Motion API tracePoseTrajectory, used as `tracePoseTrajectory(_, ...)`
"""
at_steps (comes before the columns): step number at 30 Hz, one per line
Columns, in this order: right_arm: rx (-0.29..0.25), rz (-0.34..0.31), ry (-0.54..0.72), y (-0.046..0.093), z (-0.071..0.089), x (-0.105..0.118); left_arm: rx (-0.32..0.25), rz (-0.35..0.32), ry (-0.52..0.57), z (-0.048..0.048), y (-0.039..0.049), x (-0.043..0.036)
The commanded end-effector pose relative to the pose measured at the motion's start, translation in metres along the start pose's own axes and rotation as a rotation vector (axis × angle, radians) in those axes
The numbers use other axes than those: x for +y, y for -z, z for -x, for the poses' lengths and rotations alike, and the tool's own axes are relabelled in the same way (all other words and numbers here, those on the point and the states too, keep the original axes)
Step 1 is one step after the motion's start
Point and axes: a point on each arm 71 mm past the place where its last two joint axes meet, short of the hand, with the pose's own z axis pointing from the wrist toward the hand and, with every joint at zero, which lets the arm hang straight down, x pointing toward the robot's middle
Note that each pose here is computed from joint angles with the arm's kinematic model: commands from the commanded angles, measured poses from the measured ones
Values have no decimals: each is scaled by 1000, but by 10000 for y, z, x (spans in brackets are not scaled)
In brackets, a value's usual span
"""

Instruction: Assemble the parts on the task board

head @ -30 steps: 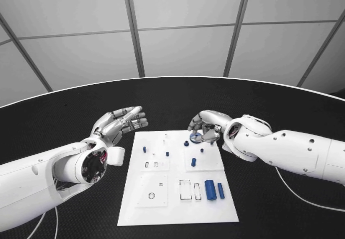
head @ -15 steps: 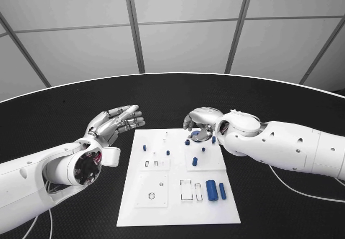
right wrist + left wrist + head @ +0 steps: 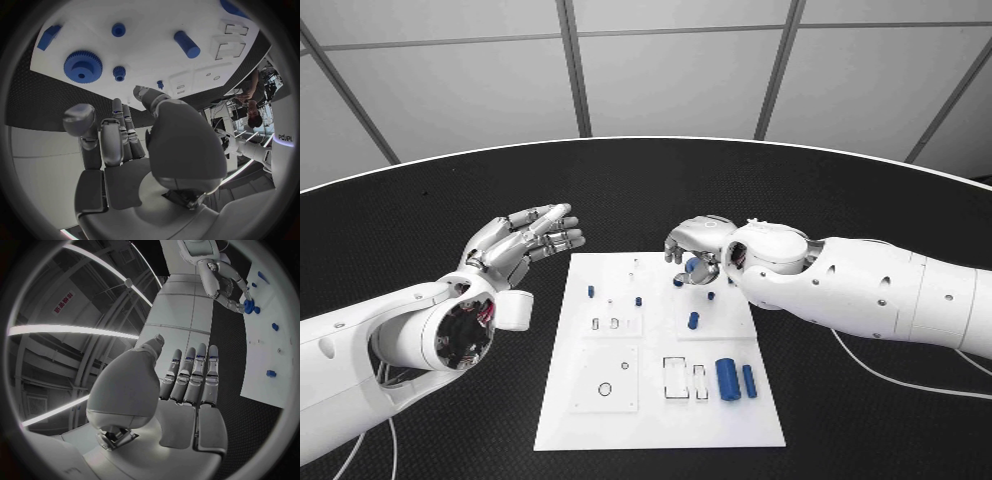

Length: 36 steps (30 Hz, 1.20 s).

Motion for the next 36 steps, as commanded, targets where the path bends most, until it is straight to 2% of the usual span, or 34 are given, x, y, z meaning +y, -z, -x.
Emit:
tracePoseTrajectory(1,5,-2,3,-6,-5,-2,1,-1,0,-1,0,-9)
tracePoseTrajectory(18,50,-30,17,-28,-52,-78,0,-4,-2,6,5,-33)
tracePoseTrajectory(36,69,-35,21,-20,-73,-119,-5,-4,-4,21,-4,-33)
